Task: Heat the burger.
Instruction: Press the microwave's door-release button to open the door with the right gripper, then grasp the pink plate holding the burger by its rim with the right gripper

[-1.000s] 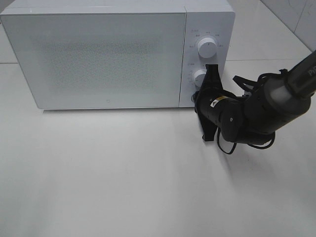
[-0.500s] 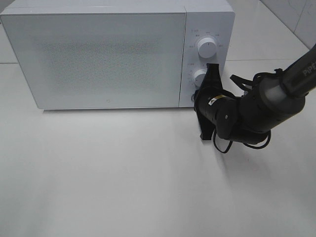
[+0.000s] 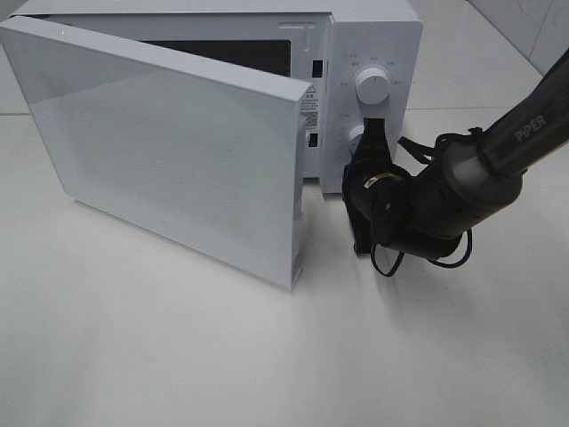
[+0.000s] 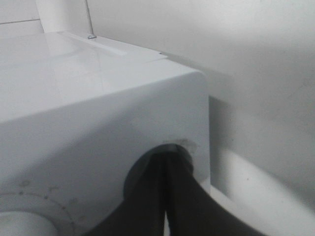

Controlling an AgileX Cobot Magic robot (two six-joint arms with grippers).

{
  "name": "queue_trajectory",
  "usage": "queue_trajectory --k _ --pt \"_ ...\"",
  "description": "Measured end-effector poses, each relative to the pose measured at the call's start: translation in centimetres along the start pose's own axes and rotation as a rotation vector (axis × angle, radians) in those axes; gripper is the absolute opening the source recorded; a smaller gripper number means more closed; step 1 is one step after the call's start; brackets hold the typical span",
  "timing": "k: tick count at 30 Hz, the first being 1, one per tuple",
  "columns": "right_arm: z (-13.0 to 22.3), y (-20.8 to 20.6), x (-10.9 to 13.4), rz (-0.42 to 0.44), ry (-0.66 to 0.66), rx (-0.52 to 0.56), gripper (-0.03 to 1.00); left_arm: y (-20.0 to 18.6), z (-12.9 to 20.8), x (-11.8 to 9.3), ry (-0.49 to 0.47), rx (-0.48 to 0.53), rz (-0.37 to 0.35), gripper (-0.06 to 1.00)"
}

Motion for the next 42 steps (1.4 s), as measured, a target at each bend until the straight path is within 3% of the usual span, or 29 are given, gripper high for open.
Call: queue_trajectory --k 23,30,42 --pt "-0.3 -1.2 0.2 0.039 -0.058 0.075 0.01 0.0 0.0 0.0 0.000 0.000 0.000 0.99" --pt "-0.2 -3.4 1.0 0.003 -0.137 0.126 0.01 0.0 0.0 0.0 0.000 0.000 0.000 0.99" --pt "0.0 -6.5 0.0 0.012 -0.292 0.205 0.01 0.0 0.0 0.0 0.000 0.000 0.000 0.99"
Point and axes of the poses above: a point on each arm's last joint axis where the gripper is mounted, y pointing out along that axis toward the gripper, x along the wrist's bending axis when the last joint is at zero, z = x × y, the point moved 9 cm from there along y, pointing out along that axis toward the gripper, and after that the axes turned 12 degrees about -y, right-handed, at the moved point
